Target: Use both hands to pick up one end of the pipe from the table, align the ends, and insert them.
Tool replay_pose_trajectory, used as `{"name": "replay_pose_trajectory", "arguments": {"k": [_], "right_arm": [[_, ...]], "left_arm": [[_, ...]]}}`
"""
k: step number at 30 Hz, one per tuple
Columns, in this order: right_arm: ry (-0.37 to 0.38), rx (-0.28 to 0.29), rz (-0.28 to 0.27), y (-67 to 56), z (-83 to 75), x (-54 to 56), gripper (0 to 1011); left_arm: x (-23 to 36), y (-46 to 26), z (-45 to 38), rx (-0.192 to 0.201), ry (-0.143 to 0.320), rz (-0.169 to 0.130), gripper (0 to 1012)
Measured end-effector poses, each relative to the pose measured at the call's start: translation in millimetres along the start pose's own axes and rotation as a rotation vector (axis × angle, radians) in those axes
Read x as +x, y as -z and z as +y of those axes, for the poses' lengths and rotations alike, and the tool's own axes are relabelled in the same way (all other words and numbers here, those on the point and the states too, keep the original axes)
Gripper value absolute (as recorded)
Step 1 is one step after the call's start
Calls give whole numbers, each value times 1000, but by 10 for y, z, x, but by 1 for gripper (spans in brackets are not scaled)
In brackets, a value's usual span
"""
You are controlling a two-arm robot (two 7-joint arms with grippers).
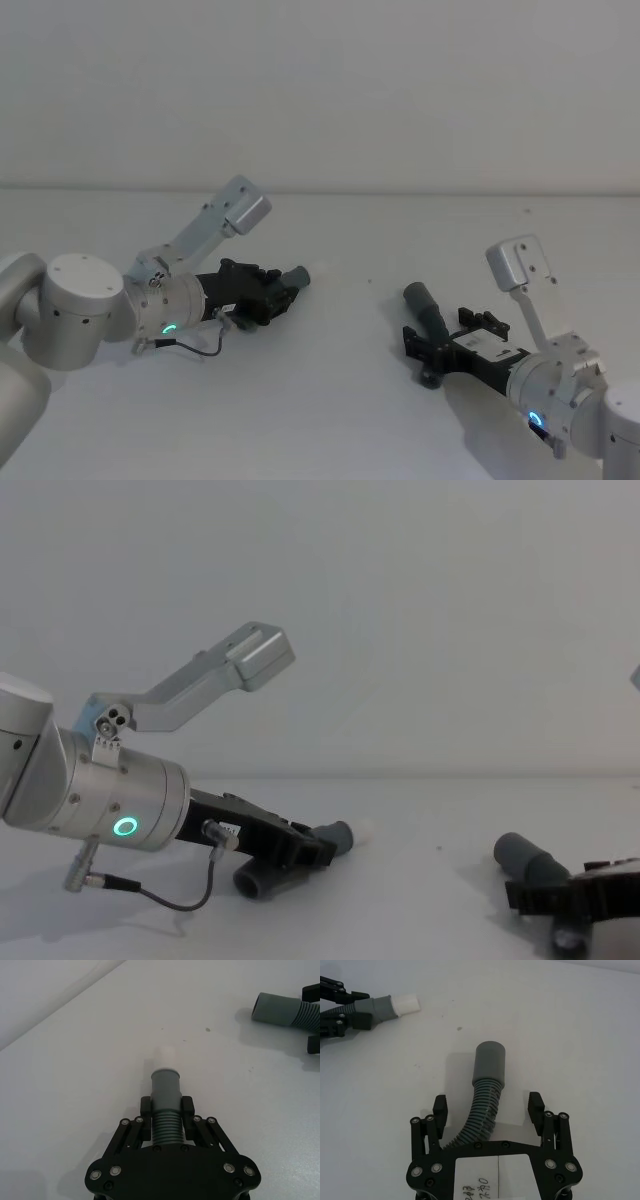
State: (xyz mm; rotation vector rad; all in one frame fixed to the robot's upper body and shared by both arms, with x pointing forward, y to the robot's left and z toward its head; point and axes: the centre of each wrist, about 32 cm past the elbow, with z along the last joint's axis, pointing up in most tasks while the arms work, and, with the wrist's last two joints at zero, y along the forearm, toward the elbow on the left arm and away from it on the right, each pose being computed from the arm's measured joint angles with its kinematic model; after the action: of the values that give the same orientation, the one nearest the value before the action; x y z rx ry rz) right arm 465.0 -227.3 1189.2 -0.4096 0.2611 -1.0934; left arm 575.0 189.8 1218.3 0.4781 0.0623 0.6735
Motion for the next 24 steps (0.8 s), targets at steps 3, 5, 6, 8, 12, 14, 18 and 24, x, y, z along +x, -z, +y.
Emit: {"name": "replay_pose_trajectory", "arguments": {"k": [3,5,6,8,12,14,18,24], "right_arm": [[1,-1,2,-2,4,0,892],[2,-1,2,-2,6,0,846],[2,-1,3,-3,7,0,828],[2,-1,4,-4,9,0,756],[3,-2,5,-6,11,0,642],[3,-2,5,-6,12,-1,559],[4,-1,5,-8,13,-1,487],[5,-1,6,-10,14,1,305]], "left_arm": [[0,0,0,0,0,0,347],[0,0,0,0,0,0,347],[0,0,0,0,0,0,347],[0,0,0,0,0,0,347],[0,0,0,0,0,0,347],[0,0,0,0,0,0,347],[0,0,0,0,0,0,347],[0,0,0,0,0,0,347]]}}
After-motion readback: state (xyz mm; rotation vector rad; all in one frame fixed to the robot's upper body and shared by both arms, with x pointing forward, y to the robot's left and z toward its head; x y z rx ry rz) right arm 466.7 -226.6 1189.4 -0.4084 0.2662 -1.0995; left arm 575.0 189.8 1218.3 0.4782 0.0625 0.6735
